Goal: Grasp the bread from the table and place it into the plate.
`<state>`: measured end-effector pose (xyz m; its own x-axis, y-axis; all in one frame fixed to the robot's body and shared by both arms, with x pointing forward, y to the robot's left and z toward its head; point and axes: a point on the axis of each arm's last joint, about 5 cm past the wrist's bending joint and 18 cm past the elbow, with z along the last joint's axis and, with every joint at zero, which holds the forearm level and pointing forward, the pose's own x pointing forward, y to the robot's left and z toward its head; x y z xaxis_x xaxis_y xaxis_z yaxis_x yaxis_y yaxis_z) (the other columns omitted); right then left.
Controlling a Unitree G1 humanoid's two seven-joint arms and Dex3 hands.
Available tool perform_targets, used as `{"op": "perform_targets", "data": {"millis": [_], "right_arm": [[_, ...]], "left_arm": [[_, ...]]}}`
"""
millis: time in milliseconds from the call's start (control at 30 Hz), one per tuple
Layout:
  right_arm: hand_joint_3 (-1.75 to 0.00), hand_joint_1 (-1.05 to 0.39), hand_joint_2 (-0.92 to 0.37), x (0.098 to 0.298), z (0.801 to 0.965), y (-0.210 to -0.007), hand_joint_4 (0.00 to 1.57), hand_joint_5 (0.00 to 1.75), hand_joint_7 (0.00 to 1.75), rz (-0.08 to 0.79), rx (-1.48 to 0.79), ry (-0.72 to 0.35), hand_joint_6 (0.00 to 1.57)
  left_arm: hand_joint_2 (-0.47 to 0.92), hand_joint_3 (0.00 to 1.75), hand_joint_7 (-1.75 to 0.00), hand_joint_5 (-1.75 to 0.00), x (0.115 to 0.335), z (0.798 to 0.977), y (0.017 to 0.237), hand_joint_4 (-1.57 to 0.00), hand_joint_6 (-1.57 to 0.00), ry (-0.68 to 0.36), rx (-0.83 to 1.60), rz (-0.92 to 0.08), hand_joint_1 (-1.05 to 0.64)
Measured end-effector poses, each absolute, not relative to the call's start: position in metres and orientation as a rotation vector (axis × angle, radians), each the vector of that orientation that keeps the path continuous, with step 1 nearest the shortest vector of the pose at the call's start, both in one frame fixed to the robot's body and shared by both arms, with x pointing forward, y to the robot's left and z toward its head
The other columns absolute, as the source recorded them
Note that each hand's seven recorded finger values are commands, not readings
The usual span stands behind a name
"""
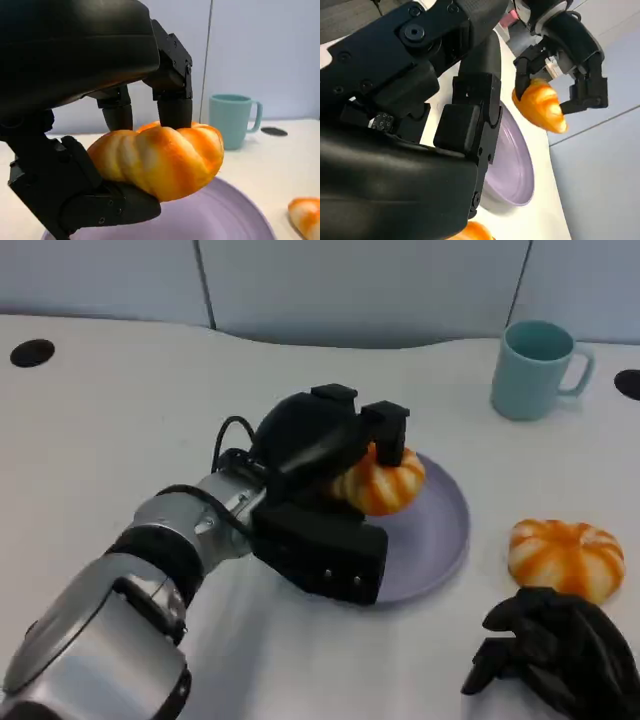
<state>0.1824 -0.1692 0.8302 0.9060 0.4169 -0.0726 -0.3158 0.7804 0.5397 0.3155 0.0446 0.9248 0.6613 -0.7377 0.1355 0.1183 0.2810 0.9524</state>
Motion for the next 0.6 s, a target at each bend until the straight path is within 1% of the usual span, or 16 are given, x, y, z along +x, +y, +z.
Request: {"op": "perform_targets", "data": {"millis": [167,200,233,267,300,333,367,400,433,500,533,567,600], "right_arm": [[0.00,-1.00,-0.67,0.1825,0.8311,-0.1687,1.45,0.67,0.40,0.394,0.546,0.192,1.47],[0.00,-1.01,-0.67,0.1825,0.8312,-0.1684,1.45,0.67,0.40,0.393,0.545,0.193,1.47],[0.00,-1.01,-0.67,0.1824,0.8312,-0.1681,1.44,0.67,0.40,0.391,0.544,0.195,1.47],[0.00,-1.00,-0.67,0.1821,0.8313,-0.1678,1.44,0.67,0.40,0.389,0.544,0.197,1.47],[0.00,-1.00,-0.67,0.1817,0.8313,-0.1675,1.44,0.68,0.41,0.389,0.543,0.198,1.47],[0.00,-1.00,-0.67,0.1814,0.8314,-0.1672,1.44,0.68,0.41,0.389,0.544,0.200,1.47],[0.00,-0.99,-0.67,0.1812,0.8317,-0.1669,1.44,0.68,0.41,0.389,0.545,0.201,1.47],[0.00,-0.99,-0.67,0.1812,0.8322,-0.1665,1.44,0.69,0.41,0.389,0.545,0.202,1.47],[0.00,-0.99,-0.67,0.1813,0.8324,-0.1663,1.44,0.69,0.41,0.389,0.545,0.201,1.47],[0.00,-0.98,-0.67,0.1813,0.8324,-0.1661,1.44,0.69,0.41,0.390,0.546,0.201,1.46],[0.00,-0.98,-0.67,0.1813,0.8324,-0.1661,1.44,0.69,0.41,0.392,0.546,0.200,1.46],[0.00,-0.99,-0.67,0.1813,0.8324,-0.1661,1.44,0.69,0.41,0.395,0.548,0.199,1.46],[0.00,-1.00,-0.67,0.1814,0.8324,-0.1661,1.44,0.69,0.40,0.398,0.548,0.198,1.47]], "left_arm": [[0.59,0.97,-1.75,-1.75,0.3148,0.9238,0.0407,-0.89,-0.71,-0.590,1.159,-0.658,-0.22],[0.56,1.06,-1.71,-1.74,0.3149,0.9242,0.0401,-0.87,-0.72,-0.577,1.146,-0.657,-0.19],[0.55,1.10,-1.61,-1.71,0.3150,0.9247,0.0397,-0.83,-0.73,-0.566,1.134,-0.659,-0.18],[0.55,1.09,-1.46,-1.65,0.3152,0.9251,0.0394,-0.82,-0.75,-0.553,1.126,-0.664,-0.17],[0.57,0.96,-1.22,-1.52,0.3153,0.9253,0.0393,-0.80,-0.79,-0.538,1.119,-0.672,-0.19],[0.62,0.83,-1.09,-1.47,0.3154,0.9255,0.0393,-0.79,-0.82,-0.523,1.110,-0.680,-0.20],[0.69,0.66,-0.99,-1.46,0.3156,0.9258,0.0394,-0.77,-0.82,-0.509,1.107,-0.690,-0.23],[0.79,0.46,-0.90,-1.42,0.3159,0.9260,0.0397,-0.72,-0.80,-0.495,1.106,-0.699,-0.26],[0.85,0.36,-0.85,-1.37,0.3162,0.9262,0.0400,-0.69,-0.78,-0.482,1.104,-0.707,-0.26],[0.91,0.28,-0.69,-1.20,0.3169,0.9269,0.0407,-0.63,-0.69,-0.456,1.095,-0.719,-0.27],[0.91,0.26,-0.61,-1.15,0.3172,0.9272,0.0410,-0.61,-0.68,-0.442,1.089,-0.726,-0.28],[0.92,0.25,-0.53,-1.11,0.3174,0.9274,0.0412,-0.60,-0.67,-0.430,1.088,-0.734,-0.29],[0.92,0.22,-0.42,-1.13,0.3176,0.9274,0.0414,-0.56,-0.66,-0.419,1.091,-0.743,-0.30]]}}
